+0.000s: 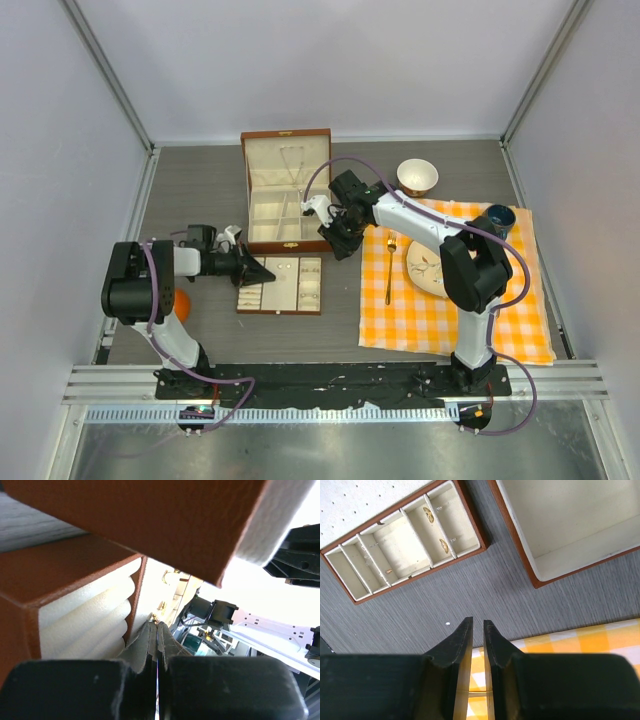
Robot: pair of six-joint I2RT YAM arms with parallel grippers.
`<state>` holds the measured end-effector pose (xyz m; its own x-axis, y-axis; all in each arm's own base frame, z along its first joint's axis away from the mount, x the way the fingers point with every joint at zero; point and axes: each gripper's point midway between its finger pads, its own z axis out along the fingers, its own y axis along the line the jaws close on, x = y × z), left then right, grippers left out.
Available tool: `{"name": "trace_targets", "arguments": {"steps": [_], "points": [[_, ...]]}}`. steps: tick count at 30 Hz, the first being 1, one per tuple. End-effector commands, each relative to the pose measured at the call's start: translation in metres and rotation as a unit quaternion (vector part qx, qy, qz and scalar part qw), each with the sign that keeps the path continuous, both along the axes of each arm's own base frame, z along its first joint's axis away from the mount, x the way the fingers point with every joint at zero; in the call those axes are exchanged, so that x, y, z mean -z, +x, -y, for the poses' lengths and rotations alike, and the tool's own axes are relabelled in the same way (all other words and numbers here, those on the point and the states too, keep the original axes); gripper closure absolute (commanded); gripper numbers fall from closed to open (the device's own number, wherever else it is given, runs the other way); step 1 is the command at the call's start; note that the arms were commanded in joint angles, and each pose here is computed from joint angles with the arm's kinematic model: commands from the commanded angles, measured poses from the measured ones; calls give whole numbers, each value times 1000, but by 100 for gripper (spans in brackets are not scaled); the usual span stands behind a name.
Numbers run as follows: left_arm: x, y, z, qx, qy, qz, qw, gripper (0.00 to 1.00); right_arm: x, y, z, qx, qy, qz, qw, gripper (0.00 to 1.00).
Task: Organize the mixed jewelry
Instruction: Place the jewelry in the compartment layer.
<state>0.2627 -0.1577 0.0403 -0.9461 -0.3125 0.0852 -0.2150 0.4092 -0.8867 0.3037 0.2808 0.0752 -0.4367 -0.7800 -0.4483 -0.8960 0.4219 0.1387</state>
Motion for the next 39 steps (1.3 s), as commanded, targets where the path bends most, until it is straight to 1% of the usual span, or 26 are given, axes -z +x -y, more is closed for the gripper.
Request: {"name": "trace_targets", "arguments": {"steps": [1,7,8,10,11,13,14,17,25,30,34,39], "points": [[7,3,-9,-7,18,4,1000,99,-12,3,-6,-8,14,22,1000,80],[6,4,-9,-7,14,3,1000,98,-12,4,-5,-6,14,20,1000,80],[6,3,-9,-7,13,3,1000,90,-12,3,-6,-7,13,21,1000,80],[6,4,-10,-8,14,3,1000,85,-12,3,-5,-7,13,21,1000,80],[5,4,-10,-8,14,4,1000,80,-12,3,-5,-5,13,21,1000,80],[5,4,-10,-8,14,4,1000,73,-13,4,-6,-6,14,22,1000,80],[4,4,-9,-7,14,5,1000,67,-13,4,-6,-6,14,22,1000,80],[2,5,-10,-7,16,11,1000,61,-12,3,-5,-7,13,21,1000,80],[-11,7,-11,-8,24,40,999,58,-10,3,-6,-8,12,19,1000,80],[-24,8,-12,-4,31,68,997,58,-11,4,-6,-8,13,21,1000,80],[-40,9,-13,-1,33,104,994,58,-15,4,-6,-7,16,25,1000,80],[-51,8,-9,7,26,123,992,57,-16,4,-7,-7,18,26,999,80]]}}
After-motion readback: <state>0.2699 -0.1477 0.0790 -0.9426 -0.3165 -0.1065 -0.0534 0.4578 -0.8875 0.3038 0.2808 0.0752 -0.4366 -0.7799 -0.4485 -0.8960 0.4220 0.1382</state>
